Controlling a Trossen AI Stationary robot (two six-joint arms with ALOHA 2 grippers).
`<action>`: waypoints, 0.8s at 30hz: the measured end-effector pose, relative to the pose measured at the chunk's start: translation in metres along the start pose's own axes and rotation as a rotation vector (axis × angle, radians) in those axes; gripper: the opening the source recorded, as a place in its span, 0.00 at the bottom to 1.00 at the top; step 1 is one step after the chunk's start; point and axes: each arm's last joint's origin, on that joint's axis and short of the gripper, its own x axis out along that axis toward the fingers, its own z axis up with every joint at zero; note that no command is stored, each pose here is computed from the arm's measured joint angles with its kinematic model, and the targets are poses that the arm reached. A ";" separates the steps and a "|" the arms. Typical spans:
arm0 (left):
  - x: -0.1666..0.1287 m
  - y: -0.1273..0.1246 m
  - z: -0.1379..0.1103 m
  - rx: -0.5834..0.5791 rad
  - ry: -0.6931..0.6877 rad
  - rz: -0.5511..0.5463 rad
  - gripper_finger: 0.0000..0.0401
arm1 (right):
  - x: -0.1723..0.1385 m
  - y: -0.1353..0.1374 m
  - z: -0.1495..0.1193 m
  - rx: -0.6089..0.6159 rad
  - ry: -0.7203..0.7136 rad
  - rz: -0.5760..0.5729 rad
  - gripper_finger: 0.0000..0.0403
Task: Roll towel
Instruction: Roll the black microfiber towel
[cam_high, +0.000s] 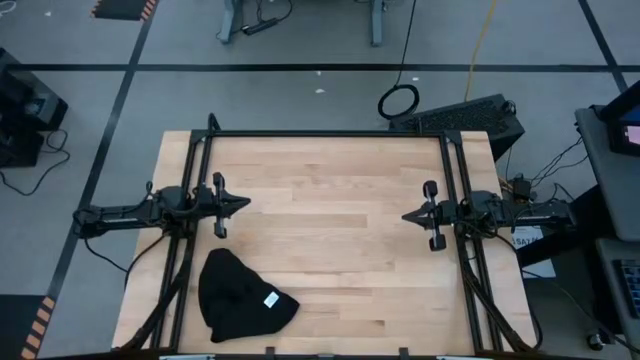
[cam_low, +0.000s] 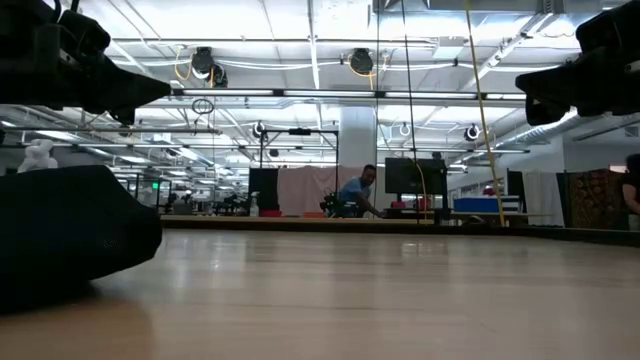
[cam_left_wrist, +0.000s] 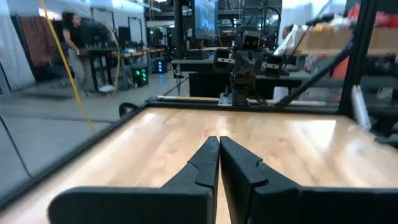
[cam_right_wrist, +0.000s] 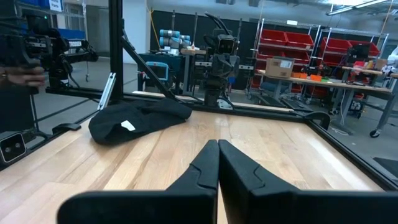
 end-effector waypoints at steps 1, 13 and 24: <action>0.000 0.000 0.000 -0.095 0.005 -0.014 0.06 | 0.000 0.000 0.000 0.000 0.003 0.000 0.00; -0.012 -0.003 0.054 -0.248 -0.062 -0.098 0.06 | 0.000 0.000 -0.001 0.027 0.016 0.001 0.00; 0.003 -0.010 0.115 -0.163 0.346 -0.162 0.06 | 0.000 -0.001 -0.001 0.026 0.016 -0.049 0.00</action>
